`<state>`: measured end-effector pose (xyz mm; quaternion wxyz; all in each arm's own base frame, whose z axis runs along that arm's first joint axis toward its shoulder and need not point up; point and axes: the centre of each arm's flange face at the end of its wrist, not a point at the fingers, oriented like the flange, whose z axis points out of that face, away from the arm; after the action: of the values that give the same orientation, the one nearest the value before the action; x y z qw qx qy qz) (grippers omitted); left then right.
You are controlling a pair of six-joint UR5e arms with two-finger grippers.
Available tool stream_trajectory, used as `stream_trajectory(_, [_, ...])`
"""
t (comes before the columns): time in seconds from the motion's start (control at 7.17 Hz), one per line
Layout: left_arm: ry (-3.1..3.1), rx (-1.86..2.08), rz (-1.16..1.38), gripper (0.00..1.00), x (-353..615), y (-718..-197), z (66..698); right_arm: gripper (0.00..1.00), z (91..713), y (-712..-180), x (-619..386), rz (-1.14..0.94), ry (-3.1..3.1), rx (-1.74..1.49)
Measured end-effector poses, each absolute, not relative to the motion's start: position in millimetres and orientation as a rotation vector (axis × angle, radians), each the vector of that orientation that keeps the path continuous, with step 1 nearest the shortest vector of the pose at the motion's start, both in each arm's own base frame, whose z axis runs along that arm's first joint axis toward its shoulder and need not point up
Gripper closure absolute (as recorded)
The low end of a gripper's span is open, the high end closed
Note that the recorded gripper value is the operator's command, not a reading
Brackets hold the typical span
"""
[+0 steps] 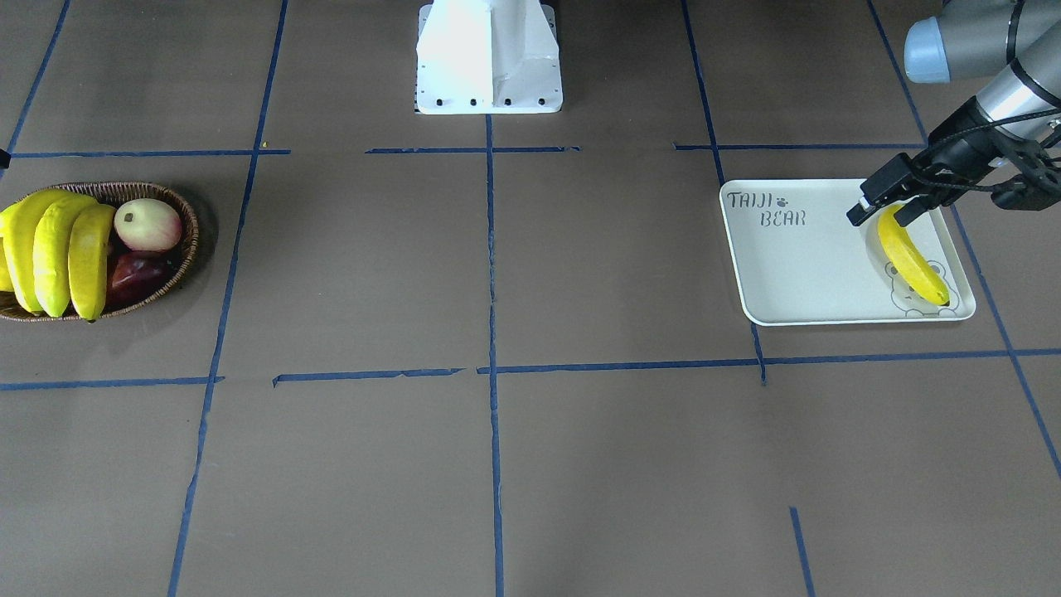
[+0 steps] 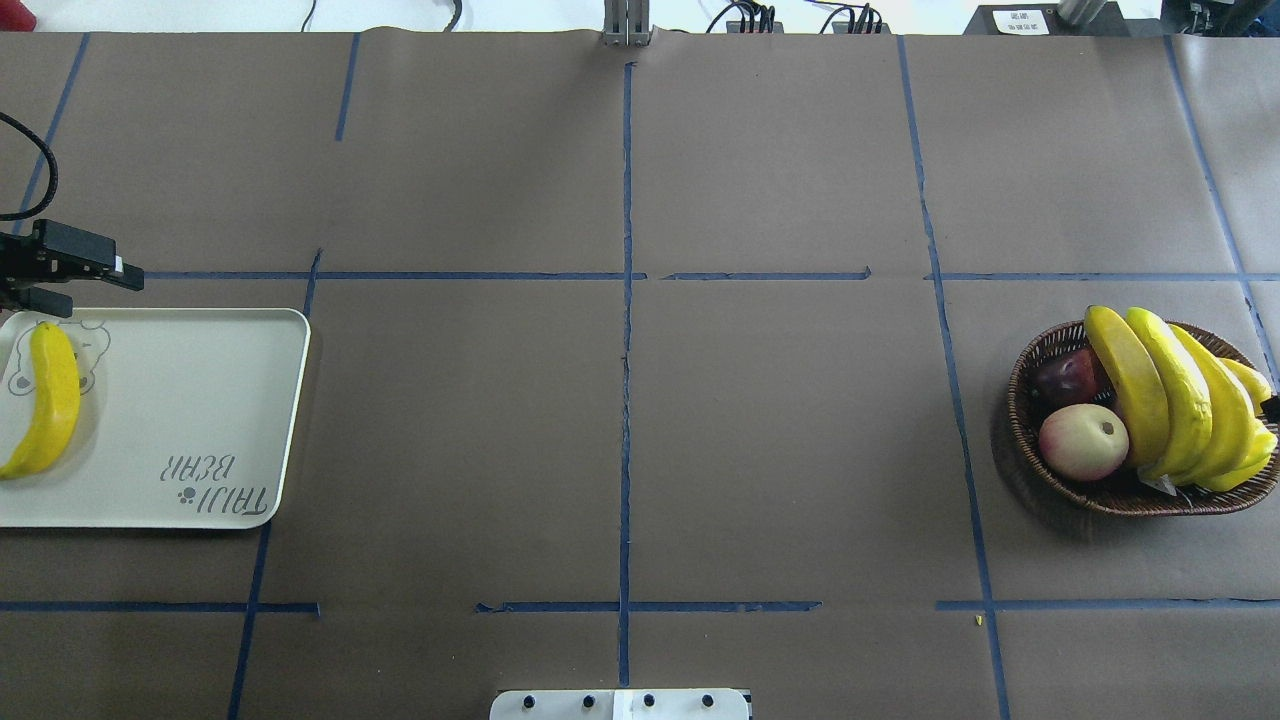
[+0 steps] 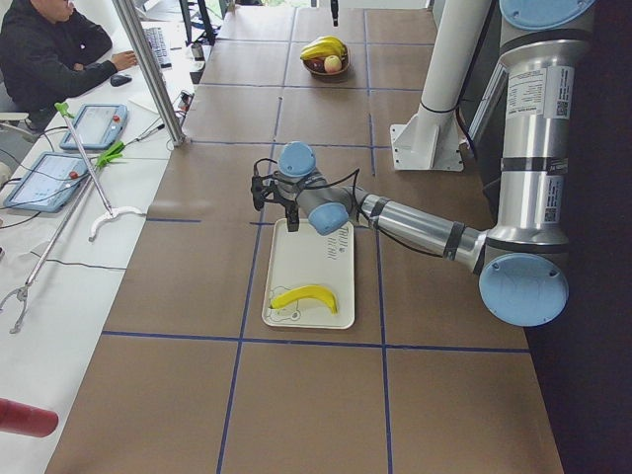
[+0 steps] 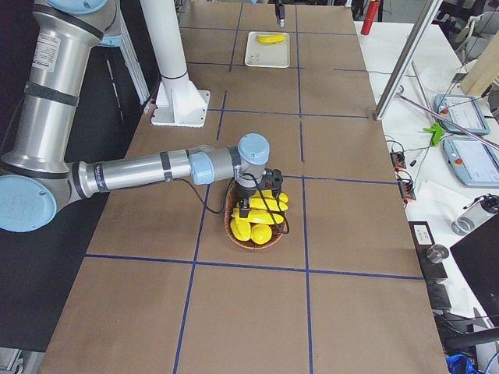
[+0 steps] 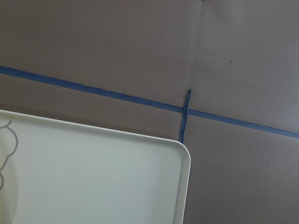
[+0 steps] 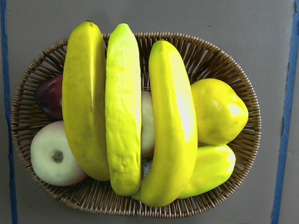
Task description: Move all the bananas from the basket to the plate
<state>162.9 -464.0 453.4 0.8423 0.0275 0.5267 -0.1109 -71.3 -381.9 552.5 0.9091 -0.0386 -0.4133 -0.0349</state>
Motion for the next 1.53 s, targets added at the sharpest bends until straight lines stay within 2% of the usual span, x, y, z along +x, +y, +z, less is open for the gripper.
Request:
stream_trajectory(0.56, [1.115, 0.062, -0.233, 0.0, 162.9, -463.0, 451.3, 0.01, 591.1, -385.6, -83.6, 0.017, -0.923, 0.0])
stream_trajectory(0.98, [1.114, 0.062, -0.233, 0.0, 162.6, -462.8, 451.8, 0.04, 602.4, -380.2, -106.4, -0.013, -0.937, -0.018])
stream_trajectory(1.12, [1.114, 0.062, -0.233, 0.0, 162.6, -462.9, 451.6, 0.14, 604.0, -379.1, -107.2, -0.016, -0.938, -0.022])
stream_trajectory(1.25, [1.114, 0.063, -0.232, 0.0, 162.7, -463.0, 451.4, 0.16, 606.7, -376.4, -106.4, -0.019, -0.941, -0.029])
stream_trajectory(1.53, [1.115, 0.063, -0.232, 0.0, 162.9, -463.0, 451.4, 0.26, 612.6, -367.8, -103.2, -0.02, -0.945, -0.046])
